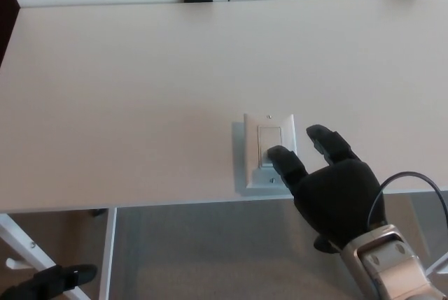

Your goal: The robot walk towards a table in front and then clicks the light switch button using the right hand's index finger

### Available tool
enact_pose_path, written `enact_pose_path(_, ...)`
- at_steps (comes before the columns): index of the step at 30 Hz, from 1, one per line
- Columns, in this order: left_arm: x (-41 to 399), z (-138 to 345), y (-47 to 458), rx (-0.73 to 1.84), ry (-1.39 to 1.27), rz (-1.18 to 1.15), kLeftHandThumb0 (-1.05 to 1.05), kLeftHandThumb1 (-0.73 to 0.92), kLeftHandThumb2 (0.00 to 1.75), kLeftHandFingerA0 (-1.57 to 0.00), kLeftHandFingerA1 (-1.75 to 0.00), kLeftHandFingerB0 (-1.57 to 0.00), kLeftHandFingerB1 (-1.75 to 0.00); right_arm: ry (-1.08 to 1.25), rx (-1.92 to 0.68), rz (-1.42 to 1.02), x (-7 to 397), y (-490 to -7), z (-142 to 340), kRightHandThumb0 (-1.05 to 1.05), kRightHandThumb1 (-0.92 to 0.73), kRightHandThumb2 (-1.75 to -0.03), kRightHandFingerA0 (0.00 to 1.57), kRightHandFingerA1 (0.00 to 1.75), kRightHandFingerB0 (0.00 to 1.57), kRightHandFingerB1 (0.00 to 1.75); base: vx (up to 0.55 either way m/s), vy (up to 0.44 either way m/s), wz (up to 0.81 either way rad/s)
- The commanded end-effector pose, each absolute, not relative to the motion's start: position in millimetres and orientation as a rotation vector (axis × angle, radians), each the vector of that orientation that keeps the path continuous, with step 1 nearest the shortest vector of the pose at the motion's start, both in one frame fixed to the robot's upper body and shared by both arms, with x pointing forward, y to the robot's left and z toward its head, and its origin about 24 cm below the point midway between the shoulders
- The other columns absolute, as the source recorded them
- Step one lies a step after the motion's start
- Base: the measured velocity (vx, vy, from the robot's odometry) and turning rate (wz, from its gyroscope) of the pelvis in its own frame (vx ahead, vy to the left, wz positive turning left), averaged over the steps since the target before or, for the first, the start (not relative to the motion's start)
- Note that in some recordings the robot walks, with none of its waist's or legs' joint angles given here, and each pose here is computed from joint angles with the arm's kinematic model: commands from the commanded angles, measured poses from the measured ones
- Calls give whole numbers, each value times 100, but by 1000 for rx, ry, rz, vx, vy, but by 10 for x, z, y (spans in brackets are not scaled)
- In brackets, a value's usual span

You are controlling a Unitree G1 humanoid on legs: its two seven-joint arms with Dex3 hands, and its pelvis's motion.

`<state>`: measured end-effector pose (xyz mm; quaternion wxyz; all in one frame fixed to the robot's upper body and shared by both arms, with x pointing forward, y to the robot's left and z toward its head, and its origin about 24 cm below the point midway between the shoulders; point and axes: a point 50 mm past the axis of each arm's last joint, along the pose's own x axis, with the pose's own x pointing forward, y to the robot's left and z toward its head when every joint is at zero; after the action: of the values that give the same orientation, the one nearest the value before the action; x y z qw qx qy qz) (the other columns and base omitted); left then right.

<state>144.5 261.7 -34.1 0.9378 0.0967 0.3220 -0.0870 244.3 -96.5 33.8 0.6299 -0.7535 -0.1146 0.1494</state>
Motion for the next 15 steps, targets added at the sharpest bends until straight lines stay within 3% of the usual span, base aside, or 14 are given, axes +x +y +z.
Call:
enact_pose_path(1,1428,-345,2678,220,675,-175,-29,78,63,-42,-44,-35,-39,-237,-1740,373,2378,-1005,226,-64,-30,-54,0,24,17,28,0,0,0)
enact_pose_path(15,1439,-341,2692,217,682,-177,-31,77,63,-41,-43,-35,-39,-284,-1701,361,2366,-958,333,-58,-23,-57,7,16,16,31,0,0,0)
